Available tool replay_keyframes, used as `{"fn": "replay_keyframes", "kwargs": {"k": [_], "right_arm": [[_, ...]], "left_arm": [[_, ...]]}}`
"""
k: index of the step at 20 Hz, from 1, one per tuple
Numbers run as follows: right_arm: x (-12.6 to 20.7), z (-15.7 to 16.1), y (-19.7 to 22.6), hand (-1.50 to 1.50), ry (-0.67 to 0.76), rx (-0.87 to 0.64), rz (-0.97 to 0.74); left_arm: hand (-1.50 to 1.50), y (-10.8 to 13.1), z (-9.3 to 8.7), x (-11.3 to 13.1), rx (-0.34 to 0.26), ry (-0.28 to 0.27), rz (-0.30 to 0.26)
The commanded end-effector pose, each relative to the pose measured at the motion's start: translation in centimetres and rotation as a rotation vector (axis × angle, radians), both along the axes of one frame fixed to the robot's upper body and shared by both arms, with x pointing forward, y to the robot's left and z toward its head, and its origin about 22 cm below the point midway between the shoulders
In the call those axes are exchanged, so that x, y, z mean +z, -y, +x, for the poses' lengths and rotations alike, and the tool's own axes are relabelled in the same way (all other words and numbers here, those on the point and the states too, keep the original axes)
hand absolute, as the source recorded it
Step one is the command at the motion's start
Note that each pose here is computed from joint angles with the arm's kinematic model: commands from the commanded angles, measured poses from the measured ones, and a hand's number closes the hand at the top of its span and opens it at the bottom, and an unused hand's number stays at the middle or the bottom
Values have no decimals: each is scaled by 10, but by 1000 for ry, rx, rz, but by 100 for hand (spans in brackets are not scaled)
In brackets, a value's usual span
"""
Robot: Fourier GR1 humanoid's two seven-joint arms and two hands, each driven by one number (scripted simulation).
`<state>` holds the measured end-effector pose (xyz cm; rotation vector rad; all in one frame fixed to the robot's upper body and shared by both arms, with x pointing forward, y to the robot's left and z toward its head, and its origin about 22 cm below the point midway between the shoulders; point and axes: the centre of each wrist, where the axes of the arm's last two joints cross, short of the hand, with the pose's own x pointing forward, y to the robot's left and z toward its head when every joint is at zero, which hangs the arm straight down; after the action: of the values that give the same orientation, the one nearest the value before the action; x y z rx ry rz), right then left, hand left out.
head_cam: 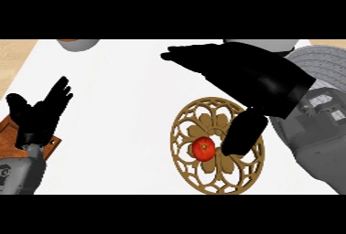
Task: Pick the tomato from the placemat and place it in the basket
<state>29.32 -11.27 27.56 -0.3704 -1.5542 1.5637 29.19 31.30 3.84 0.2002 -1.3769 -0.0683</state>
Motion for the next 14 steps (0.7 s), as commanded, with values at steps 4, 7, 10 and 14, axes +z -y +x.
{"fn": "replay_keyframes", "kwargs": {"k": [4,7,10,14], "right_arm": [[37,5,45,-150,-155,52,-101],[24,16,64,-150,-220,74,-21],[20,5,92,-150,-247,69,27],[-7,9,104,-150,-214,33,143]], "left_arm": [[0,-17,3,4,18,-7,9],[0,-6,-4,-12,9,-5,-12],[0,1,-5,3,-2,-4,2],[0,4,6,6,-12,22,-9]]}}
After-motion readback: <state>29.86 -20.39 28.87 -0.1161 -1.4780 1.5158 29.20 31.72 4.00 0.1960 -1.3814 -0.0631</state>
